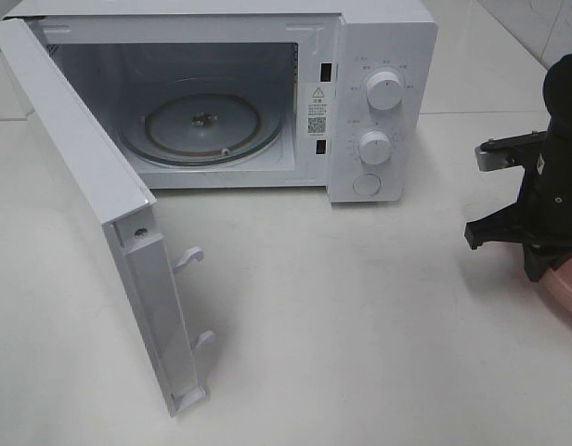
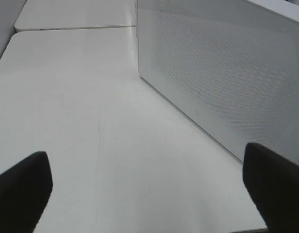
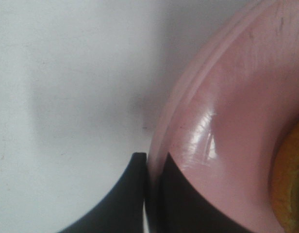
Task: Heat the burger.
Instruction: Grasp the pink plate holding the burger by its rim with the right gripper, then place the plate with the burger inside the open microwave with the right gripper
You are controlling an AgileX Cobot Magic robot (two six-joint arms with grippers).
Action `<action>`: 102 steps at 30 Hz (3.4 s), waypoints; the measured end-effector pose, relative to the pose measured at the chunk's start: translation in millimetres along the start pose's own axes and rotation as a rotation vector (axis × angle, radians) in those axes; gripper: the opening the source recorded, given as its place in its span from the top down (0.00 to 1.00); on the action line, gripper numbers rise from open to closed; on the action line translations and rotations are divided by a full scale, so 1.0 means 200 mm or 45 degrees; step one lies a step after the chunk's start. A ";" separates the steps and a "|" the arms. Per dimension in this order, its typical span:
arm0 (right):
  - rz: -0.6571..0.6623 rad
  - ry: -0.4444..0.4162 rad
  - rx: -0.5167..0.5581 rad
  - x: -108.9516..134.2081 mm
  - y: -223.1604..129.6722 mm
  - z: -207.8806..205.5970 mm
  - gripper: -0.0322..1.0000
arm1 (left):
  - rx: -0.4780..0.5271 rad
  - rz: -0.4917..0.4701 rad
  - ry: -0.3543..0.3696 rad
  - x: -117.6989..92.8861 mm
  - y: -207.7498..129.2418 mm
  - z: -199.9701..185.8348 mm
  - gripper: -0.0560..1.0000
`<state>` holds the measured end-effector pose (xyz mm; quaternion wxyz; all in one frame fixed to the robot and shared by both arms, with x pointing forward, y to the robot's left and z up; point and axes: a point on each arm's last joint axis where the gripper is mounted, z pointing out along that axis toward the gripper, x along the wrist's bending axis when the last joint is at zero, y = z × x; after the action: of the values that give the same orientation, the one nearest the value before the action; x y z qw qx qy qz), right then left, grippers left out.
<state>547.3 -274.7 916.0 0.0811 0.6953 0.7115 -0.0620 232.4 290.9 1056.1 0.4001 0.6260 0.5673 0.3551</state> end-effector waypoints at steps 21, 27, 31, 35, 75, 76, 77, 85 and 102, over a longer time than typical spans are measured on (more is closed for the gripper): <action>-0.140 -0.235 -0.040 0.14 -0.18 -0.07 0.88 | 0.000 0.000 0.000 0.00 0.00 0.00 0.01; -0.200 -0.240 -0.098 0.18 -0.23 -0.14 0.88 | 0.000 0.000 0.000 0.00 0.00 0.00 0.01; -0.264 -0.276 -0.116 0.20 -0.30 -0.18 0.88 | 0.000 0.000 0.000 0.00 0.00 0.00 0.01; -0.291 -0.285 -0.129 0.21 -0.34 -0.21 0.88 | 0.000 0.000 0.000 0.00 0.00 0.00 0.01; -0.854 -0.404 -0.355 0.36 -0.91 -0.43 0.88 | 0.000 0.000 0.000 0.00 0.00 0.00 0.01; -0.879 -0.396 -0.378 0.37 -0.93 -0.44 0.88 | 0.000 0.000 0.000 0.00 0.00 0.00 0.01; -0.905 -0.390 -0.397 0.37 -0.95 -0.45 0.88 | 0.000 0.000 0.000 0.00 0.00 0.00 0.01; -0.991 -0.388 -0.436 0.39 -1.00 -0.47 0.88 | 0.000 0.000 0.000 0.00 0.00 0.00 0.01; -1.332 -0.413 -0.507 0.46 -1.06 -0.49 0.88 | 0.000 0.000 0.000 0.00 0.00 0.00 0.01</action>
<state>330.9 -170.5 988.4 0.2769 0.2043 0.9367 -0.0646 232.4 290.9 1056.1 0.4001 0.6260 0.5673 0.3551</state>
